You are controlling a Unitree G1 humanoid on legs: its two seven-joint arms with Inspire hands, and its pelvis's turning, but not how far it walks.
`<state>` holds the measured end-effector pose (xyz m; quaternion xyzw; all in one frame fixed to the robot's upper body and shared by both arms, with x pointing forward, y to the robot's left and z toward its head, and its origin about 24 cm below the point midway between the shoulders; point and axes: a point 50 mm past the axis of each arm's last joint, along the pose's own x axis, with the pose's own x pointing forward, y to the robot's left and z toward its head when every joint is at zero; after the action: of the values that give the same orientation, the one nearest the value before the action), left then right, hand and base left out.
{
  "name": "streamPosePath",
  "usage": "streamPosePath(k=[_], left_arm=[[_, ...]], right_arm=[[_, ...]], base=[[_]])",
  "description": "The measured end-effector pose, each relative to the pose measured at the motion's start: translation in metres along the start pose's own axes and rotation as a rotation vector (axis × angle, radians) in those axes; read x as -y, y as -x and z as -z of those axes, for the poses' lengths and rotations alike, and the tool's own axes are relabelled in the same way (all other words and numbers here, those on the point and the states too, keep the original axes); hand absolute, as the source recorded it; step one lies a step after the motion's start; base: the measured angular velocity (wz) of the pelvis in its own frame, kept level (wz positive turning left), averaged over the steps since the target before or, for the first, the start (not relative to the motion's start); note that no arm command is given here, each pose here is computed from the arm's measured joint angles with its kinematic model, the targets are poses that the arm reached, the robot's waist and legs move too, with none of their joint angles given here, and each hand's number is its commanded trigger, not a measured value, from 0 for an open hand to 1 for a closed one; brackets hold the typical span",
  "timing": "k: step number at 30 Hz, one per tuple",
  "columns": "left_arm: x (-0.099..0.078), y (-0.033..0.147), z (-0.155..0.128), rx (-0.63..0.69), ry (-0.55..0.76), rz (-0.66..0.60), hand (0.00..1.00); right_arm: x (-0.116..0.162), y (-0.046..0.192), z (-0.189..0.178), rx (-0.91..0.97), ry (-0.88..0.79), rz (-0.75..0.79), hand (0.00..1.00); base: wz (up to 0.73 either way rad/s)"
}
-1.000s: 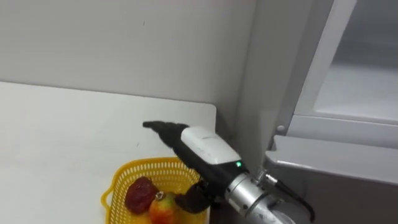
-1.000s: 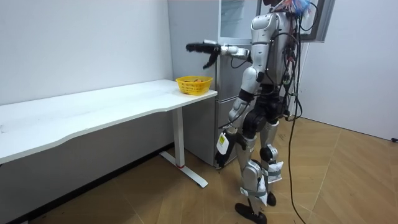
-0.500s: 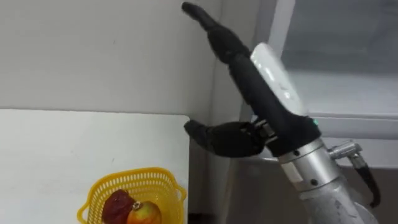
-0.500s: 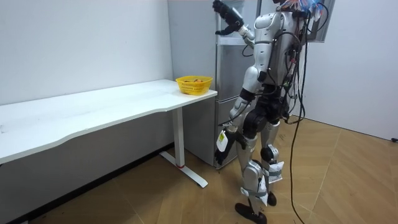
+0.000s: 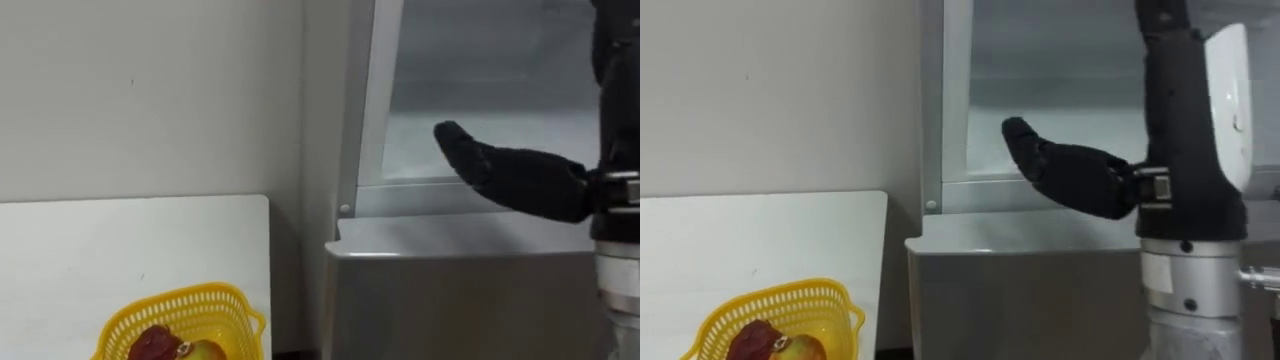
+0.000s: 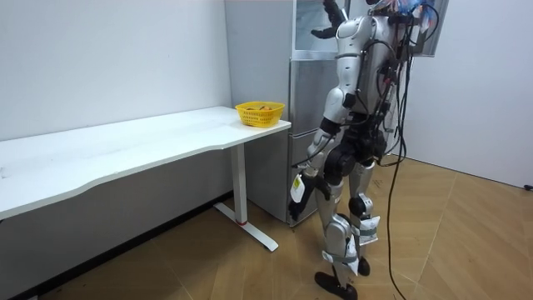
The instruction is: Retrieve from the upper fridge
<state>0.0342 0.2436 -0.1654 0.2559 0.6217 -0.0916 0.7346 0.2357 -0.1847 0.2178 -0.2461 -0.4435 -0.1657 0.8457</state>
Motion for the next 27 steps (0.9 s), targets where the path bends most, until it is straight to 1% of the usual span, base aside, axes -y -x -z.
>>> streamPosePath(k=[5,7,10,13,16,21,23,27], left_arm=[[0.005,0.002,0.009,-0.022,0.001,-0.019,0.00],[0.005,0.002,0.009,-0.022,0.003,-0.023,0.00],[0.005,0.002,0.009,-0.019,0.006,-0.027,0.00],[0.006,0.003,0.009,-0.007,0.042,-0.037,0.00],[0.008,0.003,0.012,-0.019,0.052,-0.027,0.00],[0.009,0.004,0.014,-0.038,0.058,-0.023,0.00],[0.011,0.004,0.015,-0.043,0.060,-0.017,0.00],[0.012,0.004,0.013,-0.046,0.062,-0.018,0.00]], right_arm=[[0.007,0.023,0.016,-0.111,0.034,0.014,0.00],[0.015,0.037,0.025,-0.175,0.075,0.030,0.00],[0.020,0.050,0.029,-0.224,0.104,0.042,0.00],[0.028,0.057,0.033,-0.252,0.147,0.062,0.00],[0.035,0.070,0.038,-0.299,0.185,0.084,0.00],[0.044,0.082,0.054,-0.393,0.231,0.146,0.00],[0.047,0.087,0.061,-0.431,0.246,0.147,0.00],[0.048,0.092,0.063,-0.452,0.252,0.134,0.00]], base=[[-0.09],[-0.02],[-0.05],[-0.16],[-0.02],[-0.03],[-0.13],[-0.05]])
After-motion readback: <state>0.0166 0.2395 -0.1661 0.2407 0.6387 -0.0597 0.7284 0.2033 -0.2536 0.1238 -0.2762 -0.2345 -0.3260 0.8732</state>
